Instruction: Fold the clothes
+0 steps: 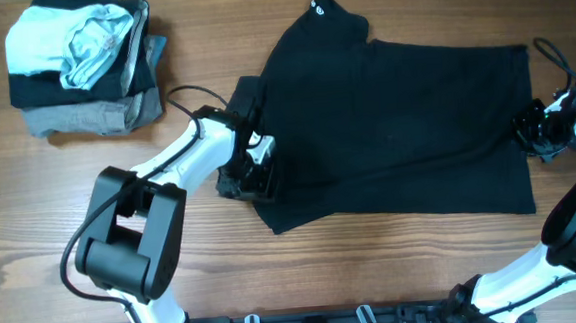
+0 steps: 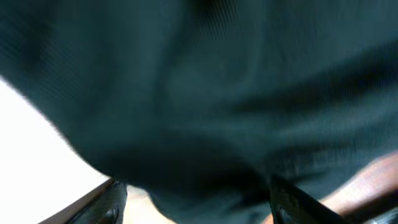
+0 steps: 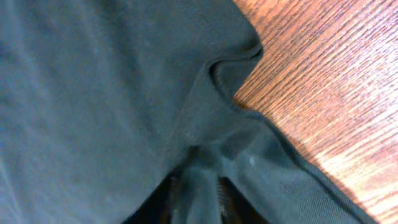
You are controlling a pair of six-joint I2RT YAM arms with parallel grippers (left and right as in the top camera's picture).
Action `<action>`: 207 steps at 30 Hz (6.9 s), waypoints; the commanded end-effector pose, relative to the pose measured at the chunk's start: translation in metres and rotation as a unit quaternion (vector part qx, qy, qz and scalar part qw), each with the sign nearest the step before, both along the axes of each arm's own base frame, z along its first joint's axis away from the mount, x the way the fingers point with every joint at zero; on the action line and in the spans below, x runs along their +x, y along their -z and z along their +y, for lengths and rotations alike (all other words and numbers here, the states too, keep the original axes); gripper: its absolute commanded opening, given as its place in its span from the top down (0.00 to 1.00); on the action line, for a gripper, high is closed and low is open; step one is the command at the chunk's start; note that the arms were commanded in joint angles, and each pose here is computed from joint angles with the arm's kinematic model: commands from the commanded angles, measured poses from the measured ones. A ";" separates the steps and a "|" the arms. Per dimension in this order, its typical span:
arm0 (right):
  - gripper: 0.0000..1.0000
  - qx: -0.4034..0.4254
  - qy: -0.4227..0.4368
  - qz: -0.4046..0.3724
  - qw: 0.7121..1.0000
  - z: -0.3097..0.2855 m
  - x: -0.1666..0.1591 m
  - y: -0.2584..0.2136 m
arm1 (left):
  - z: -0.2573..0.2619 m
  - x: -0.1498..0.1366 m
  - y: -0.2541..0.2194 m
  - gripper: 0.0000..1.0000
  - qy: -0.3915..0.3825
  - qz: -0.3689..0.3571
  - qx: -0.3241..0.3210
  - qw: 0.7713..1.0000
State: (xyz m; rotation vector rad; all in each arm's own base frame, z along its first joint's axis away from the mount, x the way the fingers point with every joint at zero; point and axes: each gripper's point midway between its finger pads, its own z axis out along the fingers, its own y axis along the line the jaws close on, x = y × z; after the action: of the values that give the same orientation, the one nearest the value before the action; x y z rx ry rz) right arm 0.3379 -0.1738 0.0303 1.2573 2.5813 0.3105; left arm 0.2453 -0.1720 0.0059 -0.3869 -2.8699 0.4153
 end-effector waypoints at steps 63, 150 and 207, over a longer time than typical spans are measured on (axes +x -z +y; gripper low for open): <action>0.63 0.064 -0.063 -0.041 0.995 0.038 -0.005 -0.040 | -0.022 -0.017 0.021 0.81 -0.017 -0.091 0.060 0.994; 0.31 0.002 -0.105 -0.145 0.984 0.065 -0.002 -0.104 | -0.036 0.147 -0.085 0.96 -0.101 -0.248 -0.227 0.936; 0.30 -0.019 -0.099 -0.057 0.993 0.067 -0.008 -0.065 | 0.002 -0.116 -0.073 0.96 -0.087 0.154 -0.007 0.984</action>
State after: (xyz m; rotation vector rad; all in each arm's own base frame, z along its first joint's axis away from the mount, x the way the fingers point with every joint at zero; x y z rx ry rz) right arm 0.3310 -0.1027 0.1003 0.9246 2.5899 0.3923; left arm 0.1343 -0.1687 0.0693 -0.1166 -2.6373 0.4607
